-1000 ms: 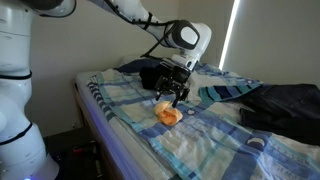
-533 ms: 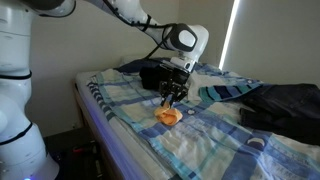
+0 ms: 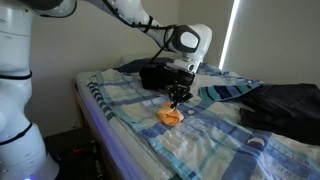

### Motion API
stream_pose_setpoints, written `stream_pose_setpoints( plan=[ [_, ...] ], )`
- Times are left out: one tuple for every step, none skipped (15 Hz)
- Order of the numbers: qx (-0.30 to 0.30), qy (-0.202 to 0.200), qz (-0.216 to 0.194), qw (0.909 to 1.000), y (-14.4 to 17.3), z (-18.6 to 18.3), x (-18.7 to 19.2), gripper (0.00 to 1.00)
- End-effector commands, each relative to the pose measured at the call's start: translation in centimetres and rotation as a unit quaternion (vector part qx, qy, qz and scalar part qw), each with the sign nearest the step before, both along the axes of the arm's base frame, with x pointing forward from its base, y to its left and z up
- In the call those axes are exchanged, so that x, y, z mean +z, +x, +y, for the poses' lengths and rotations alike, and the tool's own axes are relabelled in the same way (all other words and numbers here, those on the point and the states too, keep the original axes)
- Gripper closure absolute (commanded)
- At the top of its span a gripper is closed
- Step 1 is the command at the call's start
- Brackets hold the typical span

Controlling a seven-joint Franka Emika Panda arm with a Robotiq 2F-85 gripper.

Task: Fold the orange towel twice

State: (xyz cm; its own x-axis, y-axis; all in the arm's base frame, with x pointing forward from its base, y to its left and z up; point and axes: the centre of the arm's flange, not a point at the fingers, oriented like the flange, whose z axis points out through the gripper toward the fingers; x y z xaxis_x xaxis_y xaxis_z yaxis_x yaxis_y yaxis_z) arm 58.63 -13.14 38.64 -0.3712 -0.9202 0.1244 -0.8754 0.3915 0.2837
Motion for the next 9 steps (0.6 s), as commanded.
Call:
stream_pose_setpoints(
  plan=[
    [-0.023,-0.012,-0.027,0.9993,0.5,-1.1,-1.7,0.93],
    [-0.023,-0.013,-0.029,0.9992,0.9,-1.4,-2.3,0.94],
    [-0.024,-0.016,-0.031,0.9991,1.2,-1.6,-3.1,0.94],
    [-0.025,-0.019,-0.03,0.9991,1.4,-1.7,-3.8,0.95],
    [-0.025,-0.018,-0.029,0.9991,1.5,-1.7,-4.5,0.95],
    [-0.024,-0.019,-0.026,0.9992,1.6,-1.7,-5.1,0.95],
    [-0.024,-0.018,-0.024,0.9993,1.6,-1.6,-5.7,0.95],
    [-0.024,-0.019,-0.021,0.9993,1.7,-1.6,-6.1,0.95],
    [-0.024,-0.018,-0.019,0.9994,1.7,-1.6,-6.4,0.95]
  ],
)
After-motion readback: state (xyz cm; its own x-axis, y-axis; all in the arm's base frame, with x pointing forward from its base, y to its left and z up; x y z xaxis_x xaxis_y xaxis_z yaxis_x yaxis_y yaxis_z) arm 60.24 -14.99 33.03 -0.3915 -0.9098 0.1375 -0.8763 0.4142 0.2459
